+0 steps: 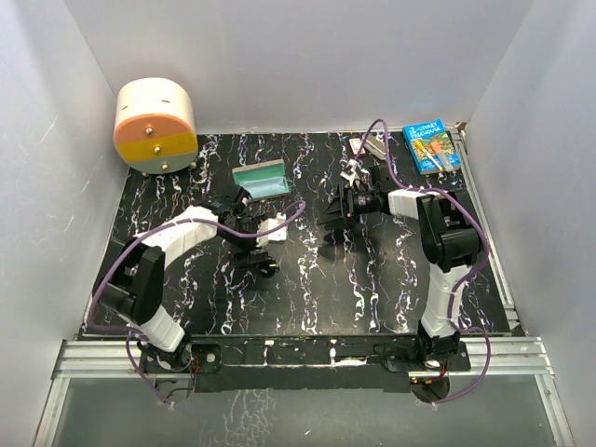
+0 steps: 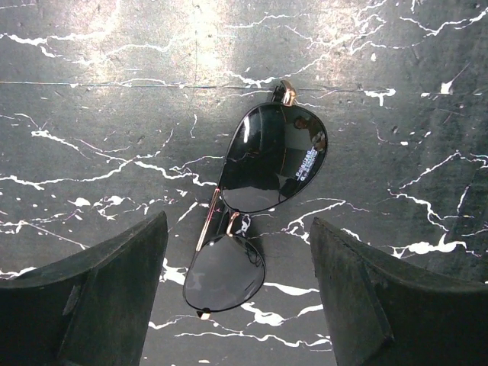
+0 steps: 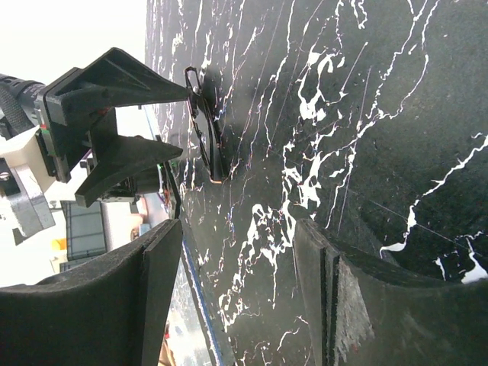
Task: Organize the sunglasses
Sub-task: Pick up the sunglasses from the center of the board.
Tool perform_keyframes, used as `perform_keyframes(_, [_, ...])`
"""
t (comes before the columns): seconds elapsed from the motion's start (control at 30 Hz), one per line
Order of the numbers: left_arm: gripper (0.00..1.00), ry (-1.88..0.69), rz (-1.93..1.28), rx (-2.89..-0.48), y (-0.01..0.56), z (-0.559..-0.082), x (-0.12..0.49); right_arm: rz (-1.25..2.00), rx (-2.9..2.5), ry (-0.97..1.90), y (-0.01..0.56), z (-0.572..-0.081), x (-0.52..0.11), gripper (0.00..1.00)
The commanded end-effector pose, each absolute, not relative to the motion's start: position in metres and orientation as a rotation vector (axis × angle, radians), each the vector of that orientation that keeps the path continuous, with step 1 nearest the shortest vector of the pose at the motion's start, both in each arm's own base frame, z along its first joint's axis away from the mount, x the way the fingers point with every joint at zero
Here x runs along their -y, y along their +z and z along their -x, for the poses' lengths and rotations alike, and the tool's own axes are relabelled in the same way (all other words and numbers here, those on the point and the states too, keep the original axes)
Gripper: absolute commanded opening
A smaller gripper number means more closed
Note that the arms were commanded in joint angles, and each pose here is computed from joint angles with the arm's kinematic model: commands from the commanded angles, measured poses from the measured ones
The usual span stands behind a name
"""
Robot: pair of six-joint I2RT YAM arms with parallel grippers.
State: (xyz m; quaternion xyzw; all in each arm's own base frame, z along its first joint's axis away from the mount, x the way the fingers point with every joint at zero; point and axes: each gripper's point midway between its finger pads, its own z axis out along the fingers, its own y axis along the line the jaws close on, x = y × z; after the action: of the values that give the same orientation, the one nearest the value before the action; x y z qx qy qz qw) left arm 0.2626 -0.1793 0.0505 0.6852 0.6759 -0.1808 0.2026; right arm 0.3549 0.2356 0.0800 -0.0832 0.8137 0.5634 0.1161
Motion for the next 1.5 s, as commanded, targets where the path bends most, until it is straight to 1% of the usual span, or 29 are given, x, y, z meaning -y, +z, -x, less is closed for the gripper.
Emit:
perform_keyframes(0.0, [0.73, -0.524, -1.928, -1.853, 0.049, -0.268, 0.185, 0.296, -2.324, 1.659, 0.08, -0.36, -0.234, 0.65])
perform_keyframes(0.43, [0.7, -0.541, -1.927, -1.901, 0.037, -0.277, 0.182, 0.29, -2.324, 1.666, 0.078, -0.361, -0.233, 0.63])
perform_keyframes(0.9, [0.62, -0.538, -1.947, -1.929, 0.027, -0.275, 0.178, 0.277, -2.334, 1.672, 0.073, -0.361, -0.233, 0.59])
perform_keyframes(1.0, [0.57, -0.536, -1.95, -1.935, 0.025, -0.275, 0.177, 0.273, -2.336, 1.669, 0.073, -0.361, -0.232, 0.57])
perform_keyframes(1.17, [0.43, -0.517, -1.937, -1.946, 0.022, -0.279, 0.177, 0.266, -2.342, 1.673, 0.07, -0.361, -0.232, 0.5])
perform_keyframes(1.2, [0.42, -0.515, -1.934, -1.948, 0.021, -0.279, 0.177, 0.265, -2.342, 1.673, 0.07, -0.361, -0.232, 0.46])
perform_keyframes(1.33, [0.39, -0.495, -1.912, -1.961, 0.02, -0.283, 0.177, 0.268, -2.341, 1.677, 0.07, -0.361, -0.232, 0.41])
perform_keyframes(1.47, [0.31, -0.476, -1.904, -1.972, 0.02, -0.286, 0.176, 0.265, -2.342, 1.678, 0.07, -0.361, -0.232, 0.38])
